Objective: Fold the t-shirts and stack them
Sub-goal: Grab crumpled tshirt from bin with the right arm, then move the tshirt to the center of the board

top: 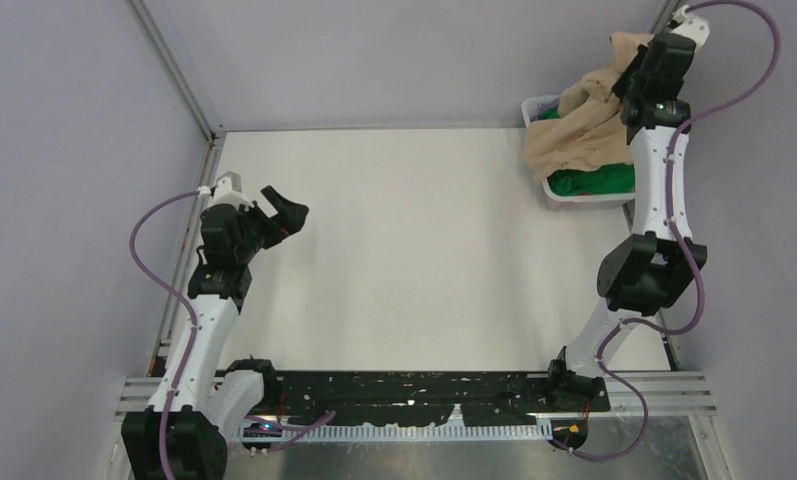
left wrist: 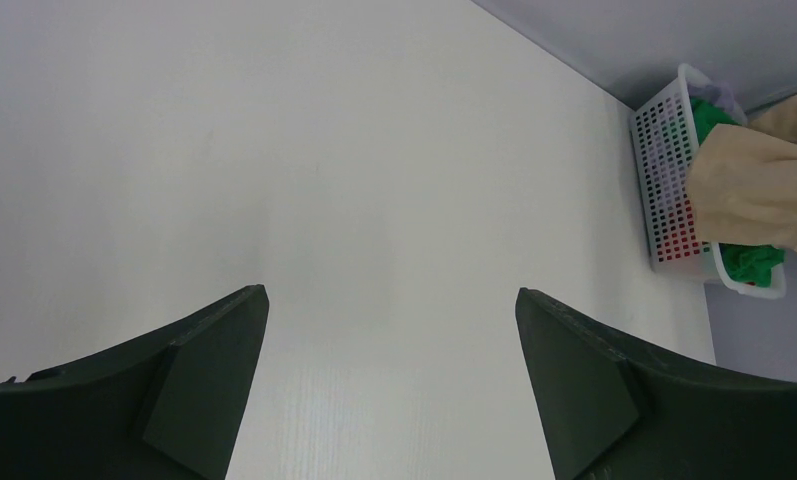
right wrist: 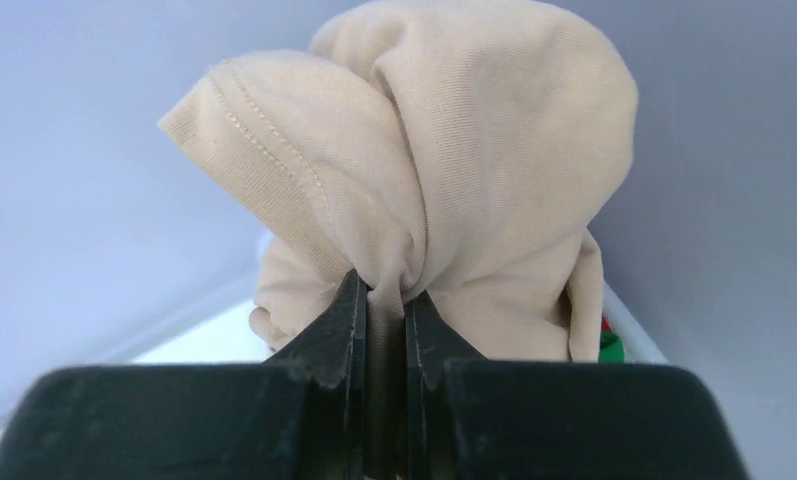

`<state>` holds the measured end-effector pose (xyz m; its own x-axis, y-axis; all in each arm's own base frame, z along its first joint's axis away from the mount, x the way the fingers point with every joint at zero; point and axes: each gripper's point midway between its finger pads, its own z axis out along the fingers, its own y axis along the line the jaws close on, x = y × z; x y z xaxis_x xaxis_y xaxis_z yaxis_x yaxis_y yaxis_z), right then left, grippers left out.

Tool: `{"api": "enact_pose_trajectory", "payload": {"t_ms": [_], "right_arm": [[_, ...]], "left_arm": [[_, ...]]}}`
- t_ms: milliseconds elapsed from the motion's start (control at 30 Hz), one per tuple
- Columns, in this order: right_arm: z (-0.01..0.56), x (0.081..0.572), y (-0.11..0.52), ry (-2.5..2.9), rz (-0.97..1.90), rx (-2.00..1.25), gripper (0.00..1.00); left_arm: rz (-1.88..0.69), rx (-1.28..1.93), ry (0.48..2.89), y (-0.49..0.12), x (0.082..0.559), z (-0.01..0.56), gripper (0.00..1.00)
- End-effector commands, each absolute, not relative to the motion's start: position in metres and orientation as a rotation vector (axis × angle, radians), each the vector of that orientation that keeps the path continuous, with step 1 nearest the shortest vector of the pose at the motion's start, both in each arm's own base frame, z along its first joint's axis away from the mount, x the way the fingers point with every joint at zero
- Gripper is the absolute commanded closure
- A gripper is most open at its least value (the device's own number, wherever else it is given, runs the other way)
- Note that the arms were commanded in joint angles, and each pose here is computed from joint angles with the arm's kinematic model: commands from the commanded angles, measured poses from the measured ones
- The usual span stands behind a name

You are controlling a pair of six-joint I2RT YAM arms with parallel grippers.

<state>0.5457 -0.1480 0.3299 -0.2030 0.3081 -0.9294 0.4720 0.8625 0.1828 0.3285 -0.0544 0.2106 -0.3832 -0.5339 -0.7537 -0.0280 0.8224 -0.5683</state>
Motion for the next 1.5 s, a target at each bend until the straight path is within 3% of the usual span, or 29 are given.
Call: {"api": "enact_pose_trajectory", "payload": {"t_ms": [0, 167, 367, 600, 1033, 1233, 1367, 1433, 1467], "right_arm": [[0.512, 0.494, -0.107, 1.413, -0.006, 0.365, 0.95], [0.56, 0.462, -0.044, 1.347, 0.199, 0.114, 0.95], [0.575, 0.42, 0.064, 1.348, 0.457, -0.237, 0.95], [0.51, 0.366, 0.183, 1.501, 0.655, -0.616, 0.95], [0.376, 0.318, 0.264, 1.662, 0.811, -0.863, 0.95], [0.337, 0.321, 0.303, 1.707, 0.917, -0.913, 0.95], [0.312, 0.36, 0.322, 1.775, 0.879, -0.852, 0.95], [0.299, 0.381, 0.333, 1.822, 0.863, -0.812, 0.92], [0.29, 0.394, 0.34, 1.855, 0.859, -0.785, 0.8]], "left_arm": [[-0.601, -0.358, 1.827, -0.059, 0.328, 0.237, 0.01], [-0.608, -0.345, 1.816, -0.061, 0.324, 0.241, 0.01], [-0.589, -0.341, 1.796, -0.058, 0.317, 0.248, 0.01], [-0.572, -0.349, 1.775, -0.055, 0.303, 0.257, 0.01], [-0.597, -0.359, 1.769, -0.057, 0.285, 0.259, 0.01], [-0.657, -0.357, 1.855, -0.068, 0.284, 0.243, 0.01], [-0.721, -0.346, 1.969, -0.085, 0.274, 0.219, 0.01], [-0.737, -0.34, 2.02, -0.091, 0.267, 0.206, 0.01], [-0.731, -0.343, 2.049, -0.093, 0.263, 0.198, 0.01]]}}
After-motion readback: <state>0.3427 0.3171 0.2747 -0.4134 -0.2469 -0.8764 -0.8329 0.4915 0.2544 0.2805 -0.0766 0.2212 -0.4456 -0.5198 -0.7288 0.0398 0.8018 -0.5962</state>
